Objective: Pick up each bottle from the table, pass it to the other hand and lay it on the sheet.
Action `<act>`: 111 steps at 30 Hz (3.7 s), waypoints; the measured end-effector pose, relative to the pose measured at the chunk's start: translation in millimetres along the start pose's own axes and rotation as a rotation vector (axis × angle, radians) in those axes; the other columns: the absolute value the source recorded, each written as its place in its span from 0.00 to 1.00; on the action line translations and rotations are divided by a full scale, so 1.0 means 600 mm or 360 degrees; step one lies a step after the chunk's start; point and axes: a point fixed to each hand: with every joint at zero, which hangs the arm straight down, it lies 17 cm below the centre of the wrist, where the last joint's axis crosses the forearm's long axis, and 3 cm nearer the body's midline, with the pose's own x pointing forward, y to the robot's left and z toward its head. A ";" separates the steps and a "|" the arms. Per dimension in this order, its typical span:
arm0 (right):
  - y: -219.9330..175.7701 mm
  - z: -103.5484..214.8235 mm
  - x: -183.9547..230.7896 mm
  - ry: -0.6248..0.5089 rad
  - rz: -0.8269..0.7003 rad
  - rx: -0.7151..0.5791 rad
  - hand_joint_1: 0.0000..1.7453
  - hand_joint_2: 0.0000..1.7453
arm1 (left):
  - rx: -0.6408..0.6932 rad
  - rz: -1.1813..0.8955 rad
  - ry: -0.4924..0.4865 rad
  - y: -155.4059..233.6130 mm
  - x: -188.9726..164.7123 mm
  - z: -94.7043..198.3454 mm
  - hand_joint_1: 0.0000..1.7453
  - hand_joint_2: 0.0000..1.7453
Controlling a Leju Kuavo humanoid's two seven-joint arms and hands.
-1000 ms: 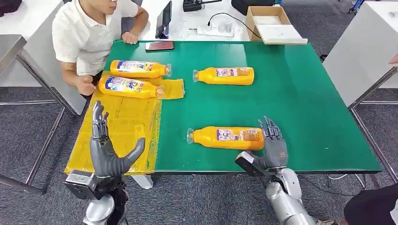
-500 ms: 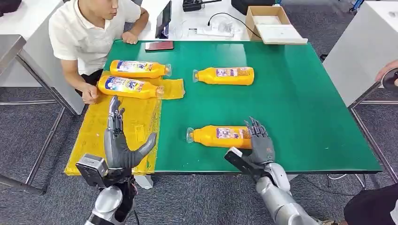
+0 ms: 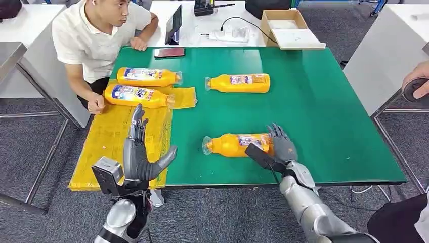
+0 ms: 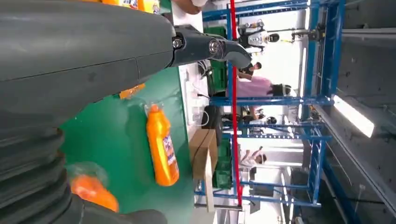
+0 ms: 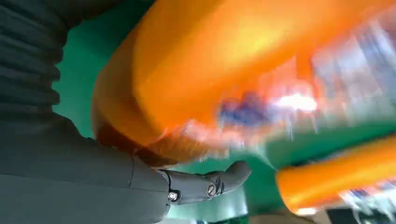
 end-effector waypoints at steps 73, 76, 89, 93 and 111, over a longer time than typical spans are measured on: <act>0.128 0.150 0.375 -0.0862 -0.0829 -0.0098 1.00 1.00 | -0.0347 0.0256 0.0498 -0.108 -0.101 0.112 0.00 1.00; 0.137 0.153 0.379 -0.0860 -0.0828 -0.0077 1.00 1.00 | -0.0341 0.0264 0.0504 -0.108 -0.102 0.112 0.00 1.00; 0.172 0.169 0.407 -0.0907 -0.0797 0.0003 1.00 1.00 | -0.0313 0.0323 0.0517 -0.108 -0.101 0.104 0.00 1.00; 0.189 0.183 0.432 -0.0959 -0.0766 0.0038 1.00 1.00 | -0.0287 0.0353 0.0529 -0.108 -0.101 0.098 0.00 1.00; 0.215 0.191 0.468 -0.1012 -0.0708 0.0135 1.00 1.00 | -0.0168 0.0448 0.0530 -0.075 -0.103 0.085 1.00 1.00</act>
